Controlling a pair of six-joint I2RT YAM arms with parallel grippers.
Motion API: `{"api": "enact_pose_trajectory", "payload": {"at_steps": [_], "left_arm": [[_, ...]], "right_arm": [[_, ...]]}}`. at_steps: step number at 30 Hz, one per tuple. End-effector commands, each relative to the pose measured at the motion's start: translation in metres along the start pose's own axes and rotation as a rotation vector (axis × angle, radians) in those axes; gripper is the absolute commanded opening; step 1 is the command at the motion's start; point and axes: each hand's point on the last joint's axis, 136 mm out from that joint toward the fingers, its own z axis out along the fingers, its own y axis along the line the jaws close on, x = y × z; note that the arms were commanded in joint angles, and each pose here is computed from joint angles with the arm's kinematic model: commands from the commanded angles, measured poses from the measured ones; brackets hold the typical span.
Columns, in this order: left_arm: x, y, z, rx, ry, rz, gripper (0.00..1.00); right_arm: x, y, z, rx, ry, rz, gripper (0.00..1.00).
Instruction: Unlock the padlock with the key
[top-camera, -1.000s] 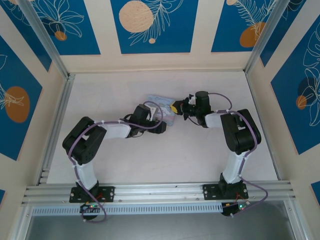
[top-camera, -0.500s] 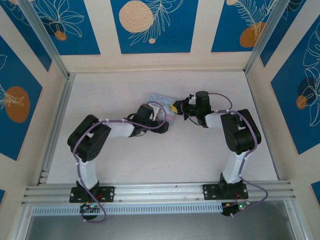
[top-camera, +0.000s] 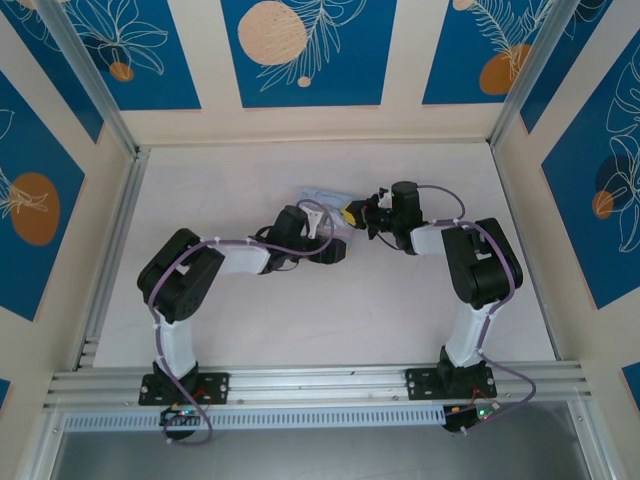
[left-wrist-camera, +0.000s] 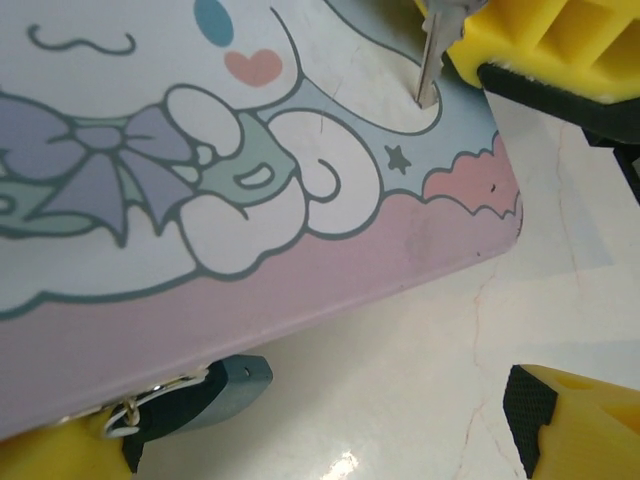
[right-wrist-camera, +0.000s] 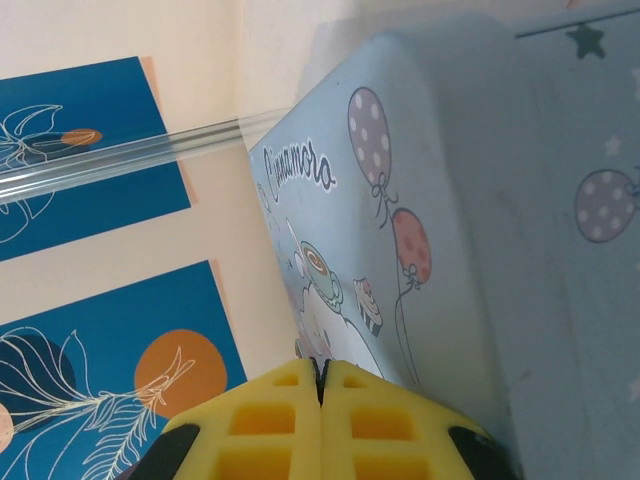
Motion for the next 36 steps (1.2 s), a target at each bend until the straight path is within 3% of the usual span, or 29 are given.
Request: {"api": "enact_pose_trajectory", "payload": {"at_steps": [1, 16, 27, 36], "left_arm": [[-0.016, -0.027, -0.007, 0.094, -0.069, -0.021, 0.91], [-0.013, -0.010, -0.014, 0.094, -0.190, -0.286, 0.90], [-0.018, -0.012, -0.012, 0.121, -0.228, -0.348, 0.84], [-0.008, 0.000, -0.003, 0.034, -0.230, -0.386, 0.79]], "right_arm": [[-0.001, -0.008, 0.002, 0.024, 0.009, 0.013, 0.00], [-0.001, -0.008, -0.002, 0.020, 0.006, 0.014, 0.00], [-0.001, -0.010, -0.002, 0.022, 0.007, 0.018, 0.00], [-0.002, -0.011, -0.002, 0.019, 0.007, 0.022, 0.00]]}}
